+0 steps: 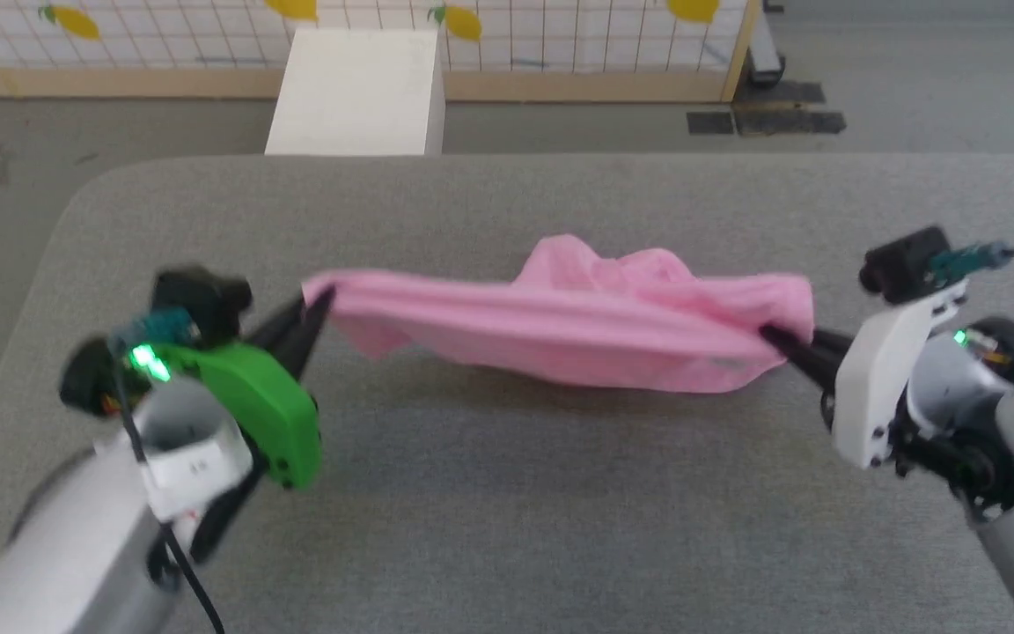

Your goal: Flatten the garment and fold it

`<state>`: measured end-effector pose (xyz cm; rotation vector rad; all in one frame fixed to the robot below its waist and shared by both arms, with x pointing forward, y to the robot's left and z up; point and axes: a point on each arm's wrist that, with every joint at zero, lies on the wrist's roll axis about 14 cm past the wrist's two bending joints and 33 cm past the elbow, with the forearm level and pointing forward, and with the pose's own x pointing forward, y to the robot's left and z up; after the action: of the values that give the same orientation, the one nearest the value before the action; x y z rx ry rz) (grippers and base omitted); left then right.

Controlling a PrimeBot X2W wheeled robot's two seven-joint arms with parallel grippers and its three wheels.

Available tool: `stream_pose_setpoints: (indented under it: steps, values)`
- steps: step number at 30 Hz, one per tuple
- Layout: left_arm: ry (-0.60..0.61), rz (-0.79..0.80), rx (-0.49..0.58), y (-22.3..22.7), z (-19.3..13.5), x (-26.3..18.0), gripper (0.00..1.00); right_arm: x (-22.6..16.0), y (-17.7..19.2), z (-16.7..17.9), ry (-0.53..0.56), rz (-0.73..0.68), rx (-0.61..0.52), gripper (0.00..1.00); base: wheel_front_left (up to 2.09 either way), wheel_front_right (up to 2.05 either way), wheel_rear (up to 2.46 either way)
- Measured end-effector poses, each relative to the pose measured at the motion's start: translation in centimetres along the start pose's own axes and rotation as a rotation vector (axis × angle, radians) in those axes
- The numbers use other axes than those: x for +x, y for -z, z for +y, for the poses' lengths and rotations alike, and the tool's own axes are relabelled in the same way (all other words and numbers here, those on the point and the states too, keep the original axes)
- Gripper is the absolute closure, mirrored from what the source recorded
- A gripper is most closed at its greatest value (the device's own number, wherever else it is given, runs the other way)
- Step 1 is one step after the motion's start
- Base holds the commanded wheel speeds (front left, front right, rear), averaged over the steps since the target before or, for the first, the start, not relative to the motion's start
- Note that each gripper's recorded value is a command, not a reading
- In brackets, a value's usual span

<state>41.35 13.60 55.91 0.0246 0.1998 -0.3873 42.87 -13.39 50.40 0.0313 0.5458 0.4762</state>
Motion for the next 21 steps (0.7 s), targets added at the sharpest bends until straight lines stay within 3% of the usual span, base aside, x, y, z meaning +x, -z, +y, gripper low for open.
stream_pose_setpoints:
  steps: [9, 15, 21]
  values:
    - [-0.025, -0.254, 0.103, -13.0, 1.8, 2.2, 1.00, -3.5, -12.9, -0.9, 0.061, -0.271, -0.089, 1.00, 0.00, 0.00, 0.00]
    - [-0.063, -0.311, 0.093, -17.6, 3.8, 6.1, 1.00, -3.1, -19.0, -2.9, 0.126, -0.401, -0.101, 1.00, 0.00, 0.00, 0.00]
    - [-0.133, -0.384, 0.070, -20.4, 6.8, 11.1, 1.00, -0.2, -23.6, -4.3, 0.151, -0.508, -0.102, 1.00, 0.00, 0.00, 0.00]
